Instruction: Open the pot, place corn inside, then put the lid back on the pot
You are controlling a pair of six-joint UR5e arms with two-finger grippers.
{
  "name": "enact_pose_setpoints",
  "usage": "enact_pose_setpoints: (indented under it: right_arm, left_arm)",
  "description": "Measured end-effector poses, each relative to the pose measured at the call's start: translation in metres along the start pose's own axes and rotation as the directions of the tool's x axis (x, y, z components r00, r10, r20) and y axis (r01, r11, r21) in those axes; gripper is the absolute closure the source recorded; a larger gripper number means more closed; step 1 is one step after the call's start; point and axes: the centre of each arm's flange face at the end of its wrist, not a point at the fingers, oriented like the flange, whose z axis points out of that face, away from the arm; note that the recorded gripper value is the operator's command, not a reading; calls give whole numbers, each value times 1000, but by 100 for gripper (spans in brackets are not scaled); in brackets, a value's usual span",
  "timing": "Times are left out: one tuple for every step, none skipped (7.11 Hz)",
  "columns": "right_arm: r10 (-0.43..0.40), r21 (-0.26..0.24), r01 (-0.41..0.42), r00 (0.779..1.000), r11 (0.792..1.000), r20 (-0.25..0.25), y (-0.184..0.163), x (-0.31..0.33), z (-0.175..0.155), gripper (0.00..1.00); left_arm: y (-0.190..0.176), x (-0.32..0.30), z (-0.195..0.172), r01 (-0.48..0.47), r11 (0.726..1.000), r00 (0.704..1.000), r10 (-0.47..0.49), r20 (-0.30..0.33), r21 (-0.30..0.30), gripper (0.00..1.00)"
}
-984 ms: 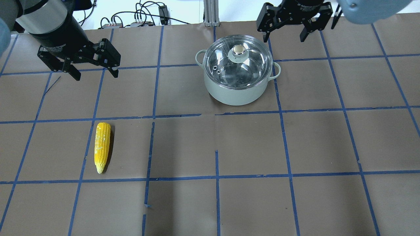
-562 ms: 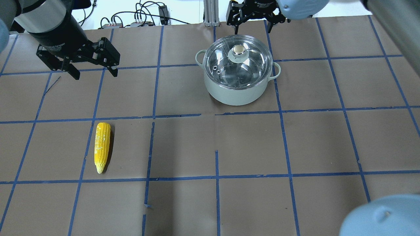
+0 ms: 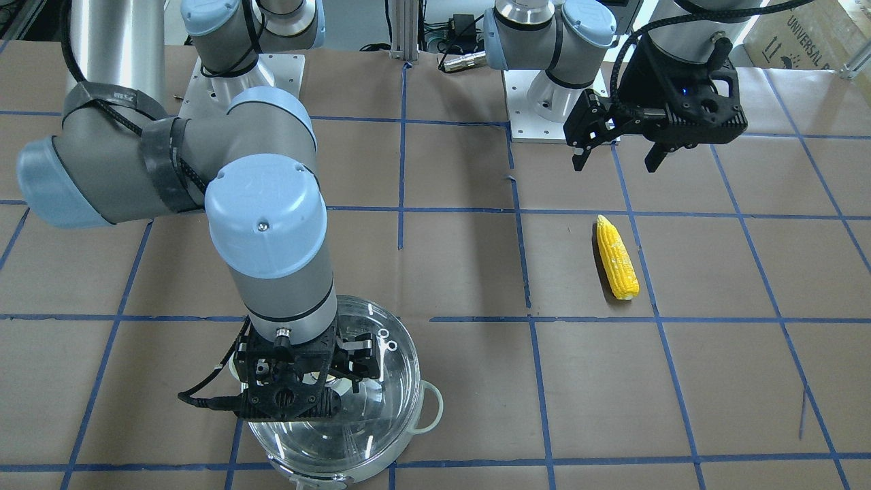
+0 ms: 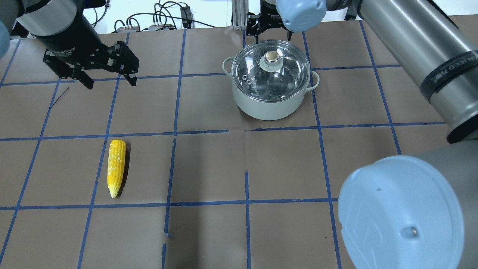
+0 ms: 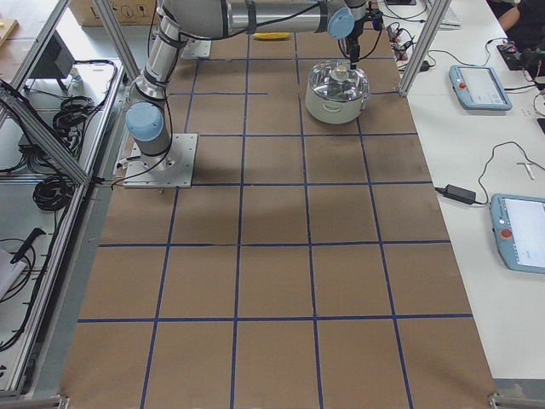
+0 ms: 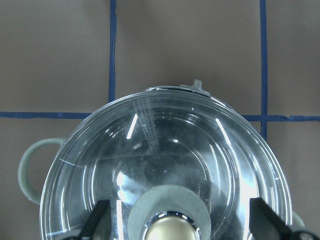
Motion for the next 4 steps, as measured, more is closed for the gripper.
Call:
enact_pose_setpoints:
  right_arm:
    - [-2, -9, 2, 1000, 1000, -2, -1, -1, 10, 8]
    - [-4, -17, 4, 1000, 1000, 0, 0, -2, 16, 8]
    - [-6, -25, 7, 1000, 1000, 3, 2, -4, 20, 9]
    - [-10, -32, 10, 1000, 999, 5, 6, -6, 25, 9]
  left_arm:
    - [1, 2, 0, -4, 1000, 1000, 4, -1, 0, 0]
    - [1, 3, 0, -4, 1000, 1000, 4, -3, 2, 0]
    - [0, 3, 0, -4, 1000, 1000, 4, -2, 3, 0]
    - [-2, 2, 1, -3, 1000, 1000, 3, 1, 3, 0]
